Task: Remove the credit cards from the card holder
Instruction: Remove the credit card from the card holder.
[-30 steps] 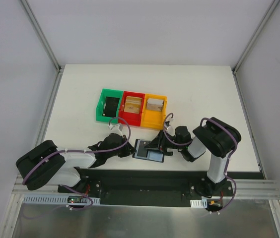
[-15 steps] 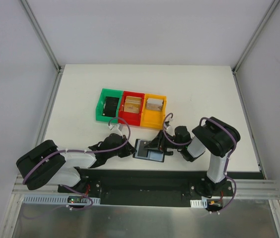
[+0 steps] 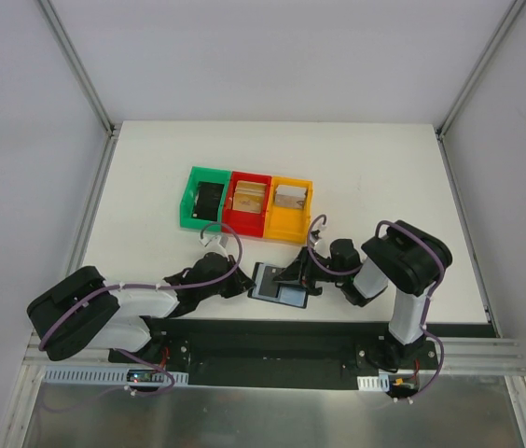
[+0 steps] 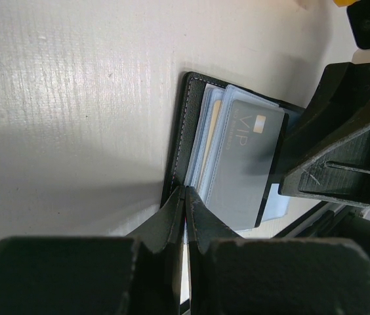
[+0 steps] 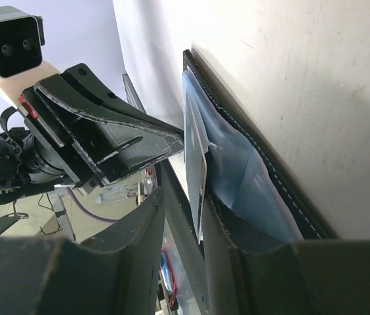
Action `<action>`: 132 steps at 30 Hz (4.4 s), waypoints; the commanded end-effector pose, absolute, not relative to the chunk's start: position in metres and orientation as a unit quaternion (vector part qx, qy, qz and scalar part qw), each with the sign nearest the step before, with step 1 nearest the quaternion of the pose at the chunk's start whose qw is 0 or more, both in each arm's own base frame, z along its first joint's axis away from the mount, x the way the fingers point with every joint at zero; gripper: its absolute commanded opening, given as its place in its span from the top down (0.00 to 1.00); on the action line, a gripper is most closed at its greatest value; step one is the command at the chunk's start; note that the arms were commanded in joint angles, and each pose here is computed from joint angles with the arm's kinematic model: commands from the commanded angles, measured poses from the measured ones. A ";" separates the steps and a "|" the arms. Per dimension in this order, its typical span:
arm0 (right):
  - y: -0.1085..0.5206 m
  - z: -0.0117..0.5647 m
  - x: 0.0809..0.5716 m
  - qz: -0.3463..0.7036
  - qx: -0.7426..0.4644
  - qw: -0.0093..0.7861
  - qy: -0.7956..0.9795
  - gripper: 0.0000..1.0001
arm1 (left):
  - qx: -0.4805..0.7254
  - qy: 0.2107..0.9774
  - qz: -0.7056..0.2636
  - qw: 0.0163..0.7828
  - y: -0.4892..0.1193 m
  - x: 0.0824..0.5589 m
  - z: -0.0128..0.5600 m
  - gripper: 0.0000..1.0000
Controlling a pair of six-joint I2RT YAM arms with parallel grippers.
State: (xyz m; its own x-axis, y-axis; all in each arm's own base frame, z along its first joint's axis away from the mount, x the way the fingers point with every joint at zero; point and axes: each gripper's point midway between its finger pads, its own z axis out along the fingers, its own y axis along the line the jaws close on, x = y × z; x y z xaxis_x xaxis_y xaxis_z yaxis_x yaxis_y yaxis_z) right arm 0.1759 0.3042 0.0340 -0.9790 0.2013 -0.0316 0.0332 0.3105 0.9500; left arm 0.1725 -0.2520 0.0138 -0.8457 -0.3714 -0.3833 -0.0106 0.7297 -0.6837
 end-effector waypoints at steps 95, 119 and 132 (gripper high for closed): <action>0.305 0.058 0.180 0.602 0.051 0.100 0.790 0.66 | -0.112 0.916 -0.306 0.235 -0.243 0.156 -0.012 1.00; 0.295 0.059 0.180 0.601 0.057 0.106 0.790 0.69 | -0.123 0.916 -0.300 0.235 -0.237 0.155 -0.016 1.00; 0.287 0.056 0.179 0.598 0.061 0.109 0.791 0.74 | -0.124 0.916 -0.299 0.235 -0.235 0.154 -0.017 1.00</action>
